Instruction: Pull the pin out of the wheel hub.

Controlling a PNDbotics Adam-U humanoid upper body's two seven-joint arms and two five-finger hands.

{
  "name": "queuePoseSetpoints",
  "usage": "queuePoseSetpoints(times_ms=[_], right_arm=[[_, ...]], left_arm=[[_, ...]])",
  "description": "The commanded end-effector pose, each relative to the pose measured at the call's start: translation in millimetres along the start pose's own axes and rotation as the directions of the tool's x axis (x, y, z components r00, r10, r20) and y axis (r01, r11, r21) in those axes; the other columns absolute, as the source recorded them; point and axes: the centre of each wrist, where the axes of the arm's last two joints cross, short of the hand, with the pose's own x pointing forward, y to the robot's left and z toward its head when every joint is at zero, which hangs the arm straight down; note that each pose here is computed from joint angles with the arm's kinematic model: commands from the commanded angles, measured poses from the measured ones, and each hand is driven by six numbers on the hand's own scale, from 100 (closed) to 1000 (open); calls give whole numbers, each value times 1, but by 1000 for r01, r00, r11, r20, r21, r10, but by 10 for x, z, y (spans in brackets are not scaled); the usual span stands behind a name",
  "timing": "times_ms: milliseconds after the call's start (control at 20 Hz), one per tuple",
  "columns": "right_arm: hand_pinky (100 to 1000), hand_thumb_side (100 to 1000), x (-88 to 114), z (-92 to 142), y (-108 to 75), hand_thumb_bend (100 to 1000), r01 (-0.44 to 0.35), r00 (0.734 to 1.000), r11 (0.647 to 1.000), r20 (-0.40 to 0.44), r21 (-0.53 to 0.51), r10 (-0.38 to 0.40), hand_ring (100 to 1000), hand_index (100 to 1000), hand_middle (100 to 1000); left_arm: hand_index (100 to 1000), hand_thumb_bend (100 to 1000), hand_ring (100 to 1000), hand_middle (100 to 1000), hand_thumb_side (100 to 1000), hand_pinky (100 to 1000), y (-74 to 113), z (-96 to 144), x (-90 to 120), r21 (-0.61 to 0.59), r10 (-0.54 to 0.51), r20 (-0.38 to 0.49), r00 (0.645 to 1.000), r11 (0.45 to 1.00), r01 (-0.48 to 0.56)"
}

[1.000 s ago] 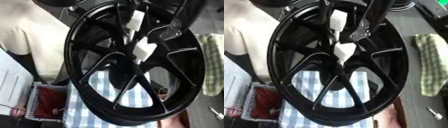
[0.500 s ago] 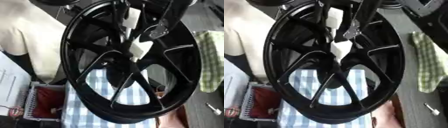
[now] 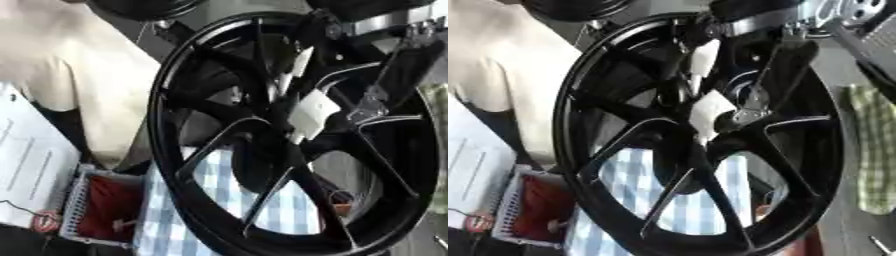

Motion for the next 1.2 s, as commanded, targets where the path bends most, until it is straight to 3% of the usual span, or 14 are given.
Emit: queuePoseSetpoints(times_ms=[50,500,700,1200], right_arm=[[829,272,86,153,-85,484,-63,997,998,-40,22,64,747,843,771],[832,273,118,273,46,468,-21,997,1000,-67,18,22,748,845,768],[820,232,123,318,83,449,0,997,1000,-82,4,0,737,831,749],[808,211,178,302,193,445,-11,982,996,-189,-85,-6,728,812,728]], left_arm=[[762,330,686,630,743,767,-4,-39,76,-3,3,29,1000,1000,-3],[763,330,687,631,745,768,-4,-39,71,2,7,29,1000,1000,-7],[763,329,687,631,745,769,-7,-36,71,2,10,30,999,1000,-11],[764,325,688,633,750,771,-17,-24,61,-1,14,26,1000,1000,-14]])
